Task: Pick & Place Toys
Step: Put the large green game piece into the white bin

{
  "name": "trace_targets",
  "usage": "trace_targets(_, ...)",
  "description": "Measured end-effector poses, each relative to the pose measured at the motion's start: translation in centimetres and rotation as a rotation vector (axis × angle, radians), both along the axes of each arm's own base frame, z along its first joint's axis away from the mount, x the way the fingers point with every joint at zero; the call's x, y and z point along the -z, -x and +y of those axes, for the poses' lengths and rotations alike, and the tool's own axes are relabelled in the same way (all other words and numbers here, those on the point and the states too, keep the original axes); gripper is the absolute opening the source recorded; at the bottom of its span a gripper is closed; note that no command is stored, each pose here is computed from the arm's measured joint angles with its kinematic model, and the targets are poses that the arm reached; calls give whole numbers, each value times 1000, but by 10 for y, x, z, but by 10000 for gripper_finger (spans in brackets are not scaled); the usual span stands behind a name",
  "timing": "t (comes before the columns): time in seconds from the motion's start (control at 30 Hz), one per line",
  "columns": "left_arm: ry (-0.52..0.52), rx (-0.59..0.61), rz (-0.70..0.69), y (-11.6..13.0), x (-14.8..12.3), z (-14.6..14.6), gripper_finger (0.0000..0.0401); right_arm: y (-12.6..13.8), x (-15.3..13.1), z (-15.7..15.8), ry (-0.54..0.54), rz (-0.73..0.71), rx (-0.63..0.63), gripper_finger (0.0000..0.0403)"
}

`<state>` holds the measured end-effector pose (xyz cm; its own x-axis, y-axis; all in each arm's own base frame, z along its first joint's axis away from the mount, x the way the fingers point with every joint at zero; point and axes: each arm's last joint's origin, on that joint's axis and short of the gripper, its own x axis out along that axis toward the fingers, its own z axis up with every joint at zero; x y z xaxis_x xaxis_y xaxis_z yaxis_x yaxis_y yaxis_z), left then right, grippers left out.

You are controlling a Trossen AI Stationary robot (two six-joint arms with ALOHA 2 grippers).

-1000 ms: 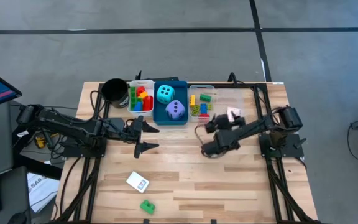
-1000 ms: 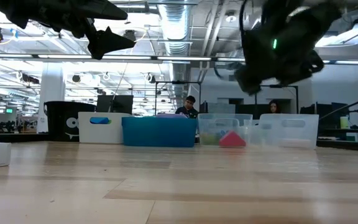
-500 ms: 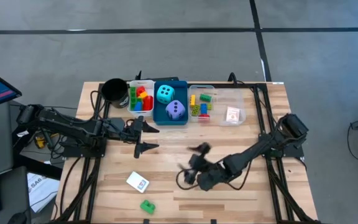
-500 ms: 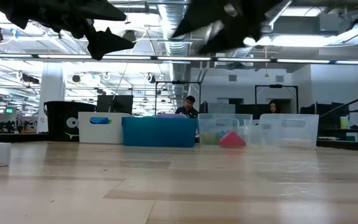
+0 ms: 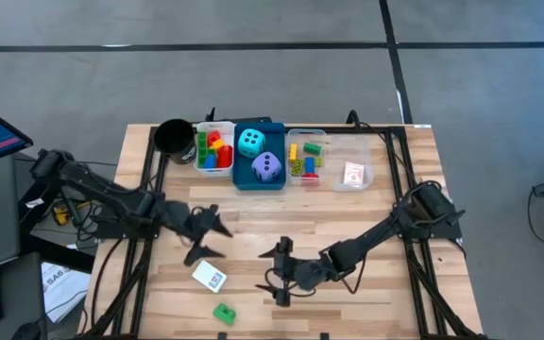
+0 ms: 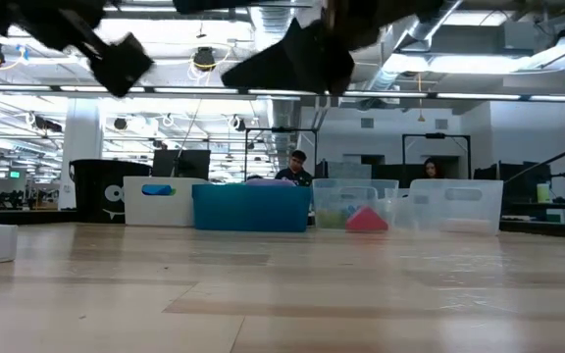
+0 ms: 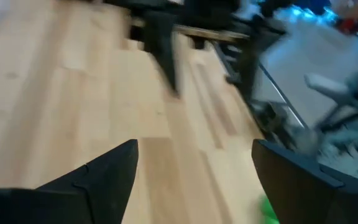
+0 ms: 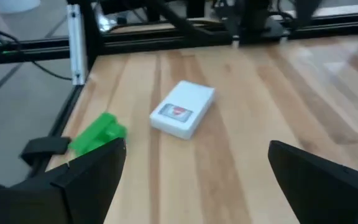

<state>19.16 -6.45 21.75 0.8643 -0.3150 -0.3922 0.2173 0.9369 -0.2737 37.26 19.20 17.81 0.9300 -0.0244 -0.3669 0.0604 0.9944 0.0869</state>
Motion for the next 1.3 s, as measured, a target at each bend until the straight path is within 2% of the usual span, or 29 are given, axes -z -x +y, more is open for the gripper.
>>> trace_targets(0.2,-50,71,-13,16,1,-35,295,-8,15,9,-14,25,-1,388)
trace_targets(0.37,-98,40,-47,27,0,-50,294,-26,16,21,-78,20,-86,388)
trace_targets(0.57,-138,-43,-68,26,0,-48,294,-58,22,45,-71,46,-232,388)
trace_targets(0.73,-144,-85,-72,24,-1,-45,294,-84,34,57,-12,126,-234,388)
trace_targets(0.93,-59,-121,-45,24,0,-45,294,-109,47,65,3,223,-223,388)
trace_targets(1.17,-53,-124,-38,24,0,-45,294,-126,43,77,-16,243,-257,388)
trace_targets(1.3,-56,-124,-33,25,1,-45,294,-125,41,80,-8,261,-261,388)
